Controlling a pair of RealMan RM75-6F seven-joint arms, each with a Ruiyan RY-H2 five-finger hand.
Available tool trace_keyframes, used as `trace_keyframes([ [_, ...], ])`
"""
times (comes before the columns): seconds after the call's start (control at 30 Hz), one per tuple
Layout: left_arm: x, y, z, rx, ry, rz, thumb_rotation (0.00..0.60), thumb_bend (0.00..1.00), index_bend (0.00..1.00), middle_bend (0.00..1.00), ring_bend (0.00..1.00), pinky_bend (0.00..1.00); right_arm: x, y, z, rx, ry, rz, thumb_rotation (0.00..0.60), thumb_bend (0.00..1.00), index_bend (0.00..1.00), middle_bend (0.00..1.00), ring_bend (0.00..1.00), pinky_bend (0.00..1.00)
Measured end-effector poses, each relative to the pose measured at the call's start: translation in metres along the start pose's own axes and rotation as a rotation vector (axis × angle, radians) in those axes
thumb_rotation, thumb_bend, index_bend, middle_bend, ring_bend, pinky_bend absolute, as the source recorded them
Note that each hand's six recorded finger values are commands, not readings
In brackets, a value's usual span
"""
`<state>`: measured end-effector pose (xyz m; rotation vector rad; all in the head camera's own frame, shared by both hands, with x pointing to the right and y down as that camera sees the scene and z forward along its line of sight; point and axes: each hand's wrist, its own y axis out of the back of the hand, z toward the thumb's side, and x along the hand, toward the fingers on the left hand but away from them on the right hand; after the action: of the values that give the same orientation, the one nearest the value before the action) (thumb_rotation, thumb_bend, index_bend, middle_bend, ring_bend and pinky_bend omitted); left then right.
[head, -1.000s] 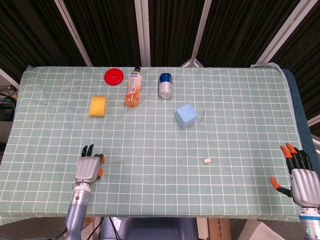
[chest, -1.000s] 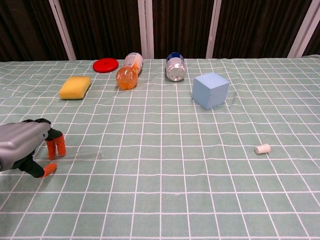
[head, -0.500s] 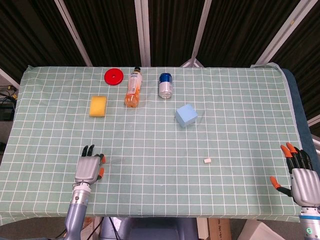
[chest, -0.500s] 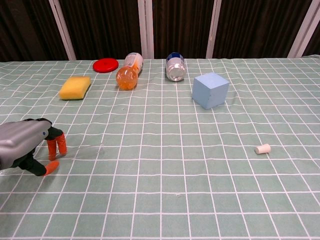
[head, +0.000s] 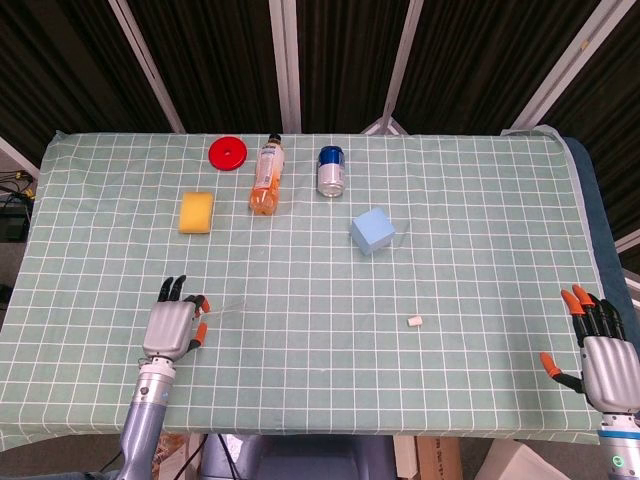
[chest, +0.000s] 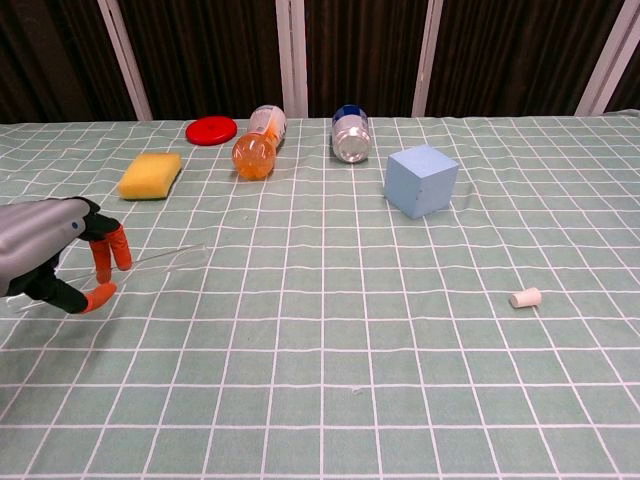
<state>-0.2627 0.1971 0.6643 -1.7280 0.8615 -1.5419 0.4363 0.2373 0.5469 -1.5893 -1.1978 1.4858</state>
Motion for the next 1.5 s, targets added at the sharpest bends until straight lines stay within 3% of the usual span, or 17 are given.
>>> trace_keyframes([
  [0.43, 0.015, 0.034, -0.006, 0.031, -0.230, 0.133, 0.600, 0.66, 0.47, 0.50, 0.07, 0.00, -0.007, -0.001, 0.008, -0.015, 0.040, -0.006, 0.600, 0.31, 0.01, 0.00, 0.00, 0.00],
  [0.7, 0.032, 0.060, -0.012, 0.011, -0.371, 0.186, 0.600, 0.66, 0.47, 0.50, 0.07, 0.00, -0.027, -0.012, 0.019, 0.035, 0.112, 0.023, 0.600, 0.31, 0.20, 0.06, 0.00, 0.00],
  [0.97, 0.045, 0.076, -0.011, 0.001, -0.409, 0.202, 0.600, 0.66, 0.47, 0.50, 0.07, 0.00, -0.052, -0.033, 0.035, 0.088, 0.141, 0.097, 0.600, 0.31, 0.34, 0.09, 0.00, 0.00],
  [1.3, 0.060, 0.086, -0.009, -0.031, -0.417, 0.204, 0.600, 0.66, 0.47, 0.50, 0.07, 0.00, -0.080, -0.068, 0.077, 0.116, 0.202, 0.175, 0.600, 0.31, 0.47, 0.14, 0.00, 0.00],
  [1.5, 0.067, 0.083, -0.009, -0.030, -0.415, 0.193, 0.600, 0.66, 0.47, 0.50, 0.07, 0.00, -0.087, -0.090, 0.097, 0.126, 0.240, 0.211, 0.600, 0.31, 0.48, 0.15, 0.00, 0.00],
])
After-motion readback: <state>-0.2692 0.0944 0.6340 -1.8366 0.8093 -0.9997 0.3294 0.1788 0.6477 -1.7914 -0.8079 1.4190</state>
